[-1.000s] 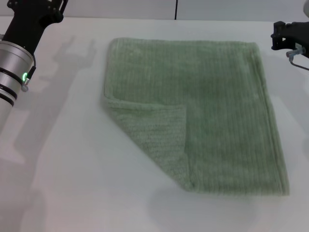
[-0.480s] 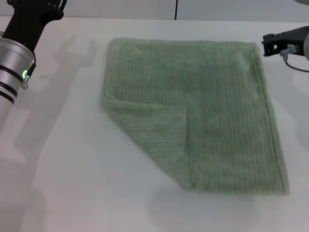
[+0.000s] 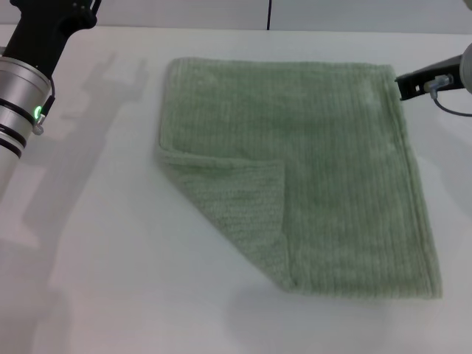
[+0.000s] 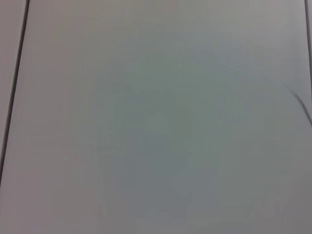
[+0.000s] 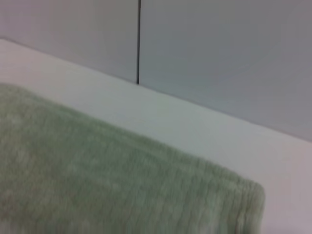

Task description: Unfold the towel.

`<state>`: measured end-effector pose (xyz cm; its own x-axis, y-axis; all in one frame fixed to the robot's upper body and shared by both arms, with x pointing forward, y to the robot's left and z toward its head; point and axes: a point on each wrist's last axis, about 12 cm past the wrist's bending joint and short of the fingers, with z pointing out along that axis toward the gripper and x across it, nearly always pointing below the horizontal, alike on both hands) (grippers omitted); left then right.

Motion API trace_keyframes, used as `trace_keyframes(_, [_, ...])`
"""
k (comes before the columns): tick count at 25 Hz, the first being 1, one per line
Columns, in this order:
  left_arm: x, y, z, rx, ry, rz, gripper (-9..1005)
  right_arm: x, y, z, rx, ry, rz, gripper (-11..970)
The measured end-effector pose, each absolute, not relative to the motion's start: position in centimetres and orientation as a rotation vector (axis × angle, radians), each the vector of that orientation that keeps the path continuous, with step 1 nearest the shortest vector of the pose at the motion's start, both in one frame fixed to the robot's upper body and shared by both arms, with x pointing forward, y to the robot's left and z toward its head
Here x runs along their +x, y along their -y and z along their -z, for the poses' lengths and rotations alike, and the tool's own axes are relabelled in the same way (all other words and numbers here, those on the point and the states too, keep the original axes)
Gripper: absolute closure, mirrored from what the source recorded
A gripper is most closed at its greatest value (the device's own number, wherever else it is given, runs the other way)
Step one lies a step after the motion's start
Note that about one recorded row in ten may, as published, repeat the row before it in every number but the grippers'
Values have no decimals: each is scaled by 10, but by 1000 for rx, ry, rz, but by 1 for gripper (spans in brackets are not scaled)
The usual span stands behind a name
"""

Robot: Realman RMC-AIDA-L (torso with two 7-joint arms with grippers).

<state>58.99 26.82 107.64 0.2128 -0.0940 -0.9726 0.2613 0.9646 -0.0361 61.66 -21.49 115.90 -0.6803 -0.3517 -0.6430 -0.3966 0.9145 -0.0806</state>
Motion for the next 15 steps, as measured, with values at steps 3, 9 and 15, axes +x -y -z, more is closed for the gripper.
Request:
trace_keyframes(3, [590, -268, -1076, 147, -1334, 248, 472, 619, 216, -1158, -535, -2406, -83, 958])
trace_keyframes(9, [590, -268, -1076, 145, -1335, 250, 476, 623, 216, -1155, -573, -2471, -73, 958])
trace_keyframes(15, [589, -269, -1075, 142, -1337, 250, 479, 631, 217, -1145, -619, -2544, -67, 958])
